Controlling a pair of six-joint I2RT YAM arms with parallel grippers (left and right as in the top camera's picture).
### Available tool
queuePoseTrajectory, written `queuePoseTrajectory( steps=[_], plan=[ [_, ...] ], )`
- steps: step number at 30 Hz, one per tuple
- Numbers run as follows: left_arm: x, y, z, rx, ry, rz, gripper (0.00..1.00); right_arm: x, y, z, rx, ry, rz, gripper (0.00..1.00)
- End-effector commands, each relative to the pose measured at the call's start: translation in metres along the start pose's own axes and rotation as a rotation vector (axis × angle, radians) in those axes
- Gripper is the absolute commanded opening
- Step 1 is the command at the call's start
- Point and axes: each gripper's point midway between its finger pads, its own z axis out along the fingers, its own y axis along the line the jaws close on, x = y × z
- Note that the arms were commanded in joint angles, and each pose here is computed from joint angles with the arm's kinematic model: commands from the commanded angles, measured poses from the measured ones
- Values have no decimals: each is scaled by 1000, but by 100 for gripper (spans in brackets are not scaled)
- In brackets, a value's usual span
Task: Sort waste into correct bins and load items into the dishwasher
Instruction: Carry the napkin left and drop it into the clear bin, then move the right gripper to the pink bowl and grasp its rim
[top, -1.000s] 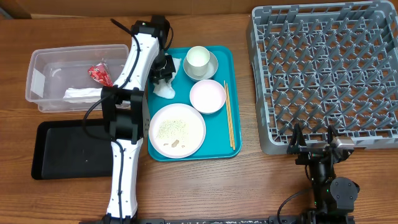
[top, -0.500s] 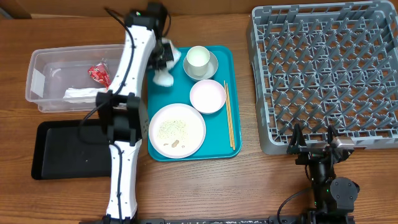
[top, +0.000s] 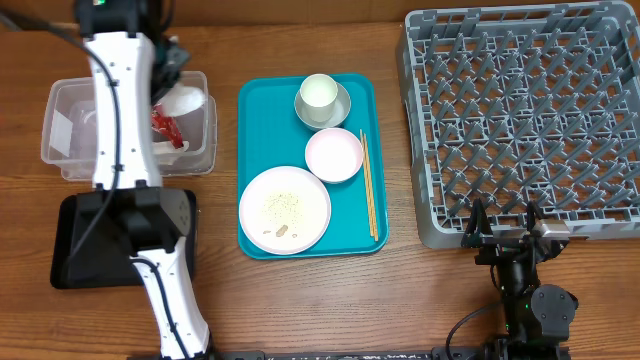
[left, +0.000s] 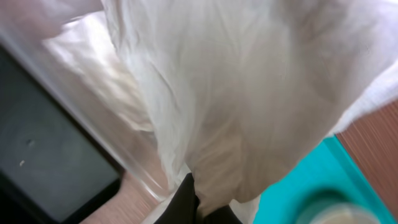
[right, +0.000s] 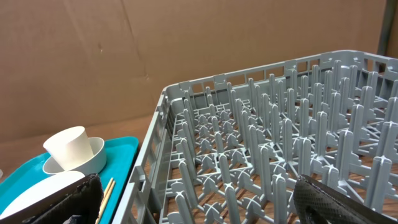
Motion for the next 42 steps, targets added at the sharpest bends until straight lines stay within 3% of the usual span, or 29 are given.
queuePoseTrajectory(
  steps=[1, 5, 8, 11, 18, 25, 32, 33, 34, 35, 36, 42],
  plan=[
    [-8, 13, 21, -48, 34, -148, 8, 2, 0, 0, -6, 0, 3, 100],
    [-14, 21, 35, -39, 103, -194, 21, 2, 0, 0, -6, 0, 3, 100],
    [-12, 21, 43, -11, 166, -190, 24, 2, 0, 0, -6, 0, 3, 100],
    [-11, 20, 45, 13, 205, -205, 42, 2, 0, 0, -6, 0, 3, 100],
    [-16, 22, 31, 62, 197, -111, 40, 2, 0, 0, -6, 0, 3, 100],
    [-23, 26, -28, 174, 99, 63, 39, 2, 0, 0, -6, 0, 3, 100],
    [-54, 67, -71, 169, -48, -13, 43, 2, 0, 0, -6, 0, 3, 100],
    [-59, 74, -74, 168, -58, -18, 45, 2, 0, 0, -6, 0, 3, 100],
    [-63, 80, -75, 165, -65, -19, 55, 2, 0, 0, -6, 0, 3, 100],
    [-69, 87, -75, 160, -72, -18, 88, 2, 0, 0, -6, 0, 3, 100],
    [-73, 93, -74, 155, -75, -22, 100, 2, 0, 0, -6, 0, 3, 100],
    [-87, 115, -70, 125, -91, 72, 100, 2, 0, 0, -6, 0, 3, 100]
  ],
)
